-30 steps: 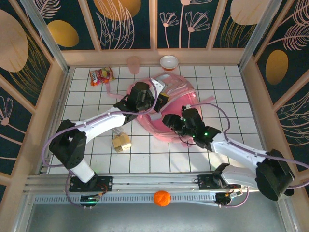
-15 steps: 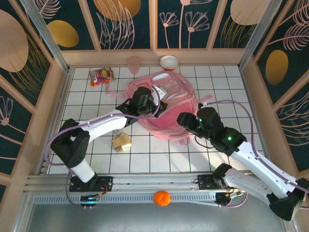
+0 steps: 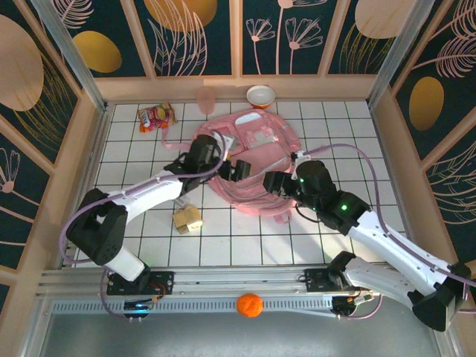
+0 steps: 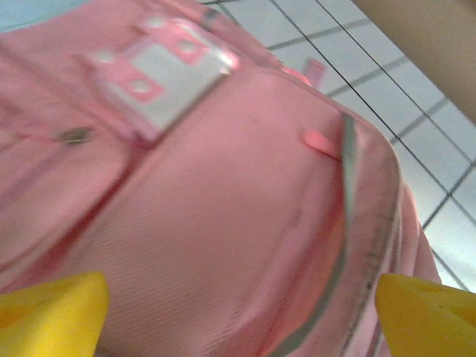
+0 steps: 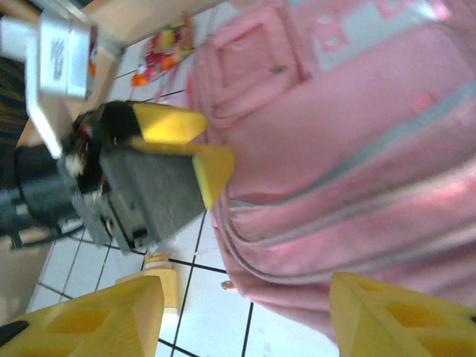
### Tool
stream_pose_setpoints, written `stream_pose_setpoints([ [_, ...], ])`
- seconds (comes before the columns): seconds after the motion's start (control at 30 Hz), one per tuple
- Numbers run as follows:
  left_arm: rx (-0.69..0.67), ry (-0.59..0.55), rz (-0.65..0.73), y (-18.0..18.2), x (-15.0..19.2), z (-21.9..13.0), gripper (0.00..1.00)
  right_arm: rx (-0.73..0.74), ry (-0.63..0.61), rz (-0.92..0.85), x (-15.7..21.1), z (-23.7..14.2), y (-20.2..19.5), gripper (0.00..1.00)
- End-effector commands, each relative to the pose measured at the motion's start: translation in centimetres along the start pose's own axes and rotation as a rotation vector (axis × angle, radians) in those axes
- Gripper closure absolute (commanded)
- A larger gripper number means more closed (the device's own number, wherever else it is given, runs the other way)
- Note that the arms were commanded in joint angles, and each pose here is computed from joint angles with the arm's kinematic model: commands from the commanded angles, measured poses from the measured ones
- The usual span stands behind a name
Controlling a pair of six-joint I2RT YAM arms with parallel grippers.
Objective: Pack books, pencil case, and school supplies into a backpack
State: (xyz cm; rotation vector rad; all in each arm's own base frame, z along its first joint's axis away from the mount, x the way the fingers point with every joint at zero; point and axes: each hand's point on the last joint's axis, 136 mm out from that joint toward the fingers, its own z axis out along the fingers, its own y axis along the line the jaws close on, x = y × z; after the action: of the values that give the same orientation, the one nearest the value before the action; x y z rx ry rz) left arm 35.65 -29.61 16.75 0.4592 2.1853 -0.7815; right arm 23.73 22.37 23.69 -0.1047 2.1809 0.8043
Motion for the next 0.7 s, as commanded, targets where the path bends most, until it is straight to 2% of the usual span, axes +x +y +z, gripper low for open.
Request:
stream_pose_setpoints([
  [0.0, -0.071, 0.032, -0.242, 3.1, -0.6, -2.3, 0.05, -0.178, -0.057, -0.348, -0.7, 1.3, 4.6, 0.36],
  [0.13, -0.127, 0.000, -0.420, 8.0, -0.2, -5.1, 0.03, -0.297, 0.002, -0.753, 3.3, 3.8, 8.9, 0.33],
  [0.23, -0.147, -0.053, -0.501, 10.5, 0.4, -7.4, 0.03, -0.411, 0.086, -0.978, 6.9, 6.1, 11.1, 0.32],
  [0.33, -0.185, -0.099, -0.544, 12.6, 1.0, -9.5, 0.02, -0.544, 0.170, -1.120, 10.3, 8.4, 12.9, 0.31],
  [0.5, -0.221, -0.142, -0.591, 15.1, 1.6, -11.8, 0.02, -0.681, 0.273, -1.331, 15.5, 12.0, 14.2, 0.30],
  [0.67, -0.215, -0.164, -0.604, 15.9, 1.3, -12.2, 0.02, -0.743, 0.327, -1.404, 17.5, 15.6, 15.1, 0.27],
])
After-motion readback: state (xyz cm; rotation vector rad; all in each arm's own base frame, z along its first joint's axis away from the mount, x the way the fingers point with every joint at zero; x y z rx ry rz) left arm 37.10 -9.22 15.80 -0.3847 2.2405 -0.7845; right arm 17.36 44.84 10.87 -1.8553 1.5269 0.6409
